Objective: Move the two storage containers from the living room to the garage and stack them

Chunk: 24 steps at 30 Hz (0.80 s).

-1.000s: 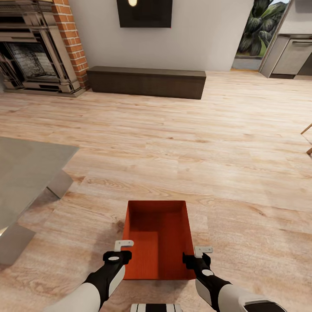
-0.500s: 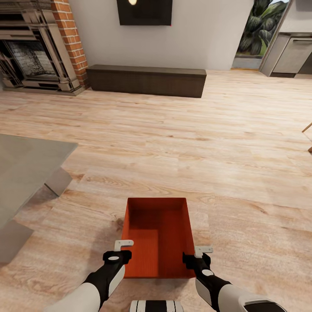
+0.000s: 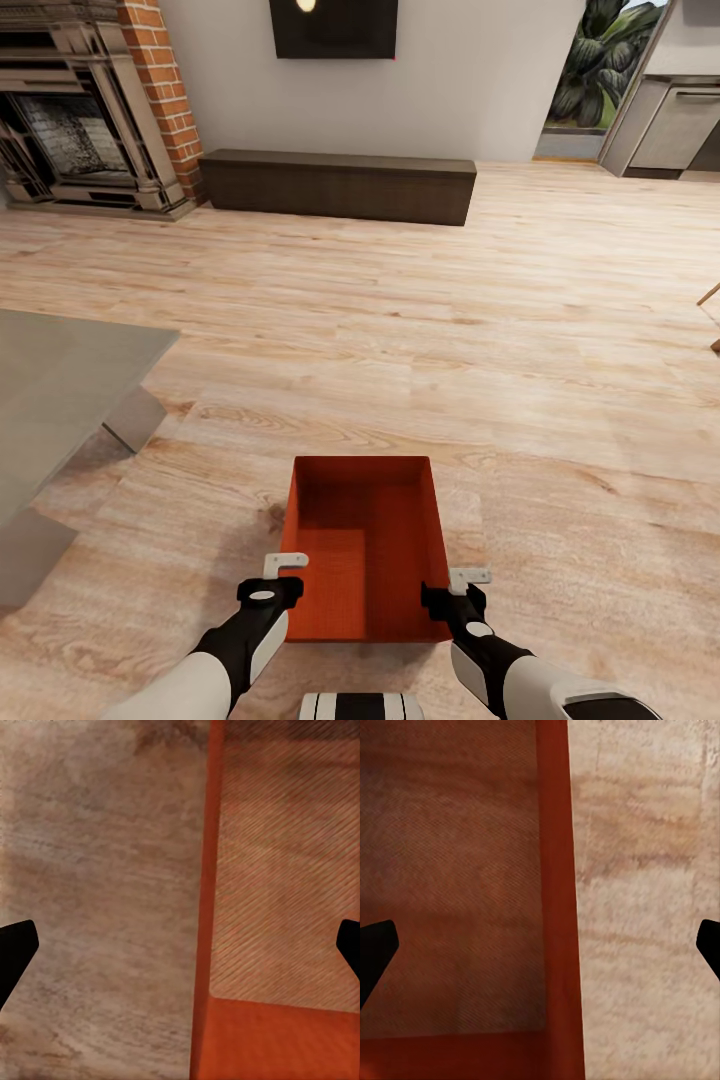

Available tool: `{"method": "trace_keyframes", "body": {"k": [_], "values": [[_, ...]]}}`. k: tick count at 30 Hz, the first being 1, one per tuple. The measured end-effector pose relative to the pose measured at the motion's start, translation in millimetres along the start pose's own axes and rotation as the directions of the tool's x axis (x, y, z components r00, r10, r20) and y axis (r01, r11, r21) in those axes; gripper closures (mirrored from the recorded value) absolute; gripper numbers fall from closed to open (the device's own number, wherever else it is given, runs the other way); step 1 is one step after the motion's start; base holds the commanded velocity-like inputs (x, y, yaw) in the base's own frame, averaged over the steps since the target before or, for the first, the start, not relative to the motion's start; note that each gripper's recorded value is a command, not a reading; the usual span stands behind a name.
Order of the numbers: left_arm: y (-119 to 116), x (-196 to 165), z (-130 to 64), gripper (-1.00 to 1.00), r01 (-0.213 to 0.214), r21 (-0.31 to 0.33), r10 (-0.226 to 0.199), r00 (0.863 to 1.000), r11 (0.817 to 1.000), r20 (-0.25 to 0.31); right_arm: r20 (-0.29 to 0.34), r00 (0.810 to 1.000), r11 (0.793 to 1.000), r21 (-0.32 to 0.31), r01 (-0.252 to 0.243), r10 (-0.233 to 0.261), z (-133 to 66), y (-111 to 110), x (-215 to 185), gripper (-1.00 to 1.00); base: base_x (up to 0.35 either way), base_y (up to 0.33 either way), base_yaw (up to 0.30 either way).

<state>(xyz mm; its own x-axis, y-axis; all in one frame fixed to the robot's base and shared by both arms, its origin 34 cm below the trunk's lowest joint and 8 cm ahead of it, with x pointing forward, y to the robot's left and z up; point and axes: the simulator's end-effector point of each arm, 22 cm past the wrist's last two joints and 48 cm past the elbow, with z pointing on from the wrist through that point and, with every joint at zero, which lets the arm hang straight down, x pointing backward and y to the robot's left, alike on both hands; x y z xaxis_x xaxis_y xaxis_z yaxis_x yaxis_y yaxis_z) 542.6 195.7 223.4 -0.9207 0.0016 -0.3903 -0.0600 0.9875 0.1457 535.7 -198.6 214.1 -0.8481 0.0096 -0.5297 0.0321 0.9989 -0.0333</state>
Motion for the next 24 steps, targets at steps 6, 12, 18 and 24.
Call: {"method": "trace_keyframes", "body": {"k": [6, 12, 18, 24], "values": [[0, 0, 0.0, -1.00, 0.000, -0.001, 0.000, 1.000, 1.000, 0.001, -0.001, 1.000, 1.000, 0.000, 0.000, 0.000, 0.0, 0, 0, -1.00, 0.000, 0.000, 0.000], [1, 0, 0.2, -1.00, -0.001, -0.002, 0.001, 1.000, 1.000, 0.001, 0.000, 1.000, 1.000, 0.000, 0.002, -0.002, 0.0, 0, 0, -1.00, 0.000, 0.000, 0.000], [1, 0, 0.3, -1.00, -0.001, -0.001, 0.001, 1.000, 1.000, 0.000, 0.002, 1.000, 1.000, 0.003, 0.013, -0.013, 0.6, -5, 0, -1.00, 0.000, 0.000, 0.000], [1, 0, 0.2, -1.00, -0.002, -0.001, 0.002, 1.000, 1.000, 0.001, 0.003, 1.000, 1.000, 0.010, 0.018, -0.019, 1.3, -11, 0, -1.00, 0.000, 0.000, 0.000]]}}
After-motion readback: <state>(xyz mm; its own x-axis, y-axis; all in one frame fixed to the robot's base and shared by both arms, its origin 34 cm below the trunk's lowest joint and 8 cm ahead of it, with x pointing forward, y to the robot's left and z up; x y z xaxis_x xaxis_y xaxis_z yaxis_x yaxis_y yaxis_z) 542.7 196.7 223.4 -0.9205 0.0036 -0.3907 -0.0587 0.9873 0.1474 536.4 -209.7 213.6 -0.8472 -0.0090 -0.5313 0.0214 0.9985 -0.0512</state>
